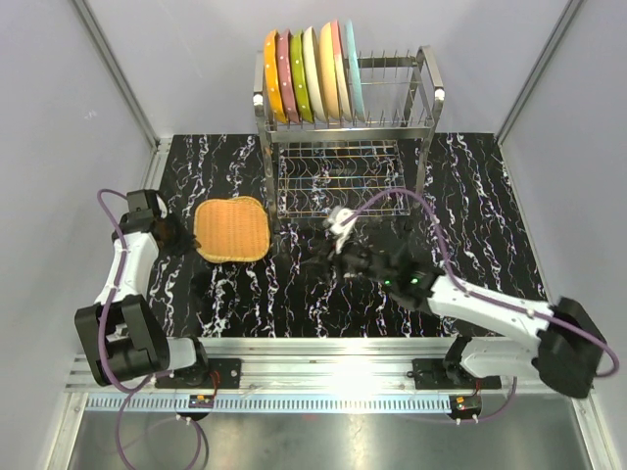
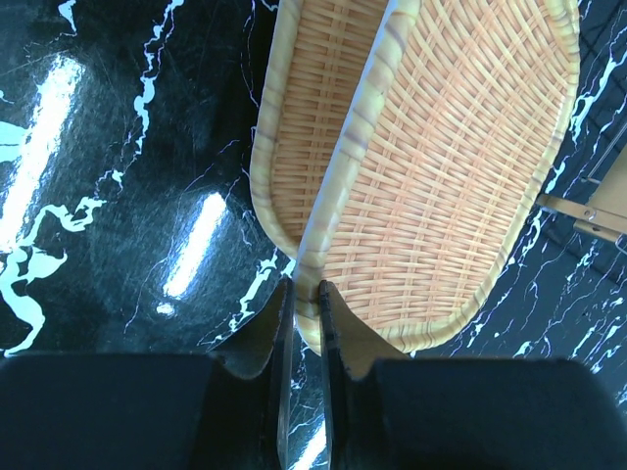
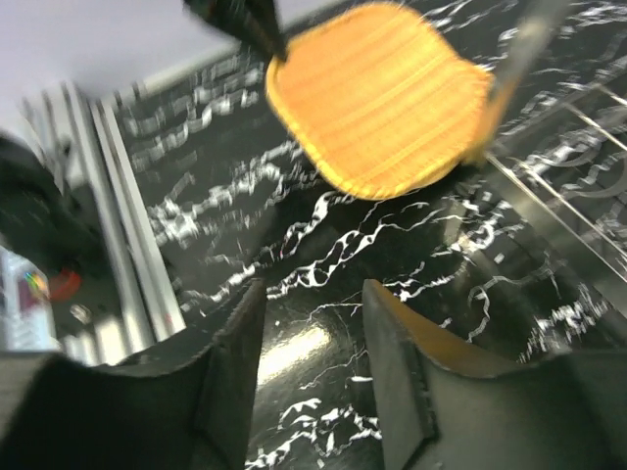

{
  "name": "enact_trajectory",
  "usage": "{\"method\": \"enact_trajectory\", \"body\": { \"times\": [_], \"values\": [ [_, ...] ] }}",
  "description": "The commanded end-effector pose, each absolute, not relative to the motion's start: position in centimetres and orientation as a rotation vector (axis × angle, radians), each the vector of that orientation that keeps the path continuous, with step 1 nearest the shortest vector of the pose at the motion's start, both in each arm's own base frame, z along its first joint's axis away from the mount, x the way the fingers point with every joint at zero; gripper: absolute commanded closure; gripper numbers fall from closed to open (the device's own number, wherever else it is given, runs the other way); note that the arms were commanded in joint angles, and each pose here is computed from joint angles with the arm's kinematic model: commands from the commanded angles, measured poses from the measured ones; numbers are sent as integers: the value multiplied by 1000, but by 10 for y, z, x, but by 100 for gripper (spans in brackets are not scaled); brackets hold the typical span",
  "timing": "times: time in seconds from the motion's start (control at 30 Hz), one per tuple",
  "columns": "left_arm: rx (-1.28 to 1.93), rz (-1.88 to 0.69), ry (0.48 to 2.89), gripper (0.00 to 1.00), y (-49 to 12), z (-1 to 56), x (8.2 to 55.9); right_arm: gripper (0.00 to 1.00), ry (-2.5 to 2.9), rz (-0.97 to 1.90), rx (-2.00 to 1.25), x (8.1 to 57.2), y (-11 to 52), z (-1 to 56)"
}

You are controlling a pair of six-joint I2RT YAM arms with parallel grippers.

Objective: Load the plates into the dish rack
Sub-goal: Grab a plate with the left arm, then pass the plate from the left arm to the right

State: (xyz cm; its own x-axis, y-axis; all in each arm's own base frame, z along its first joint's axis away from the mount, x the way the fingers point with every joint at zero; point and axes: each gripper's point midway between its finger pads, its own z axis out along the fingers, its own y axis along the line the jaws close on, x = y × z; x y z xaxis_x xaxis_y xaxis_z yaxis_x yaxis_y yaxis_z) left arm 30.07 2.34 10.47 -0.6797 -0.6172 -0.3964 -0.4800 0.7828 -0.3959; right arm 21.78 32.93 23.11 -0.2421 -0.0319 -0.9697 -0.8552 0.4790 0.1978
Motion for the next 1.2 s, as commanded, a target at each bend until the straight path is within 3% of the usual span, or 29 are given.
{"method": "enact_trajectory", "body": {
  "times": [0.0, 0.13, 0.43, 0.97, 1.17],
  "values": [
    [-762, -323, 2401, 100, 28, 118, 305, 47, 1457, 709, -950, 233, 362, 234],
    [-751, -321, 2392, 100, 28, 119, 304, 37, 1363, 620, -1128, 230, 399, 214],
    [-731, -367, 2381, 100, 21, 122, 303, 30, 1254, 460, -1323, 228, 478, 182],
    [-696, -431, 2338, 100, 13, 134, 304, 28, 1236, 436, -1471, 246, 555, 133],
    [-687, -455, 2322, 100, 9, 138, 304, 30, 1261, 295, -1427, 279, 576, 120]
  ]
}}
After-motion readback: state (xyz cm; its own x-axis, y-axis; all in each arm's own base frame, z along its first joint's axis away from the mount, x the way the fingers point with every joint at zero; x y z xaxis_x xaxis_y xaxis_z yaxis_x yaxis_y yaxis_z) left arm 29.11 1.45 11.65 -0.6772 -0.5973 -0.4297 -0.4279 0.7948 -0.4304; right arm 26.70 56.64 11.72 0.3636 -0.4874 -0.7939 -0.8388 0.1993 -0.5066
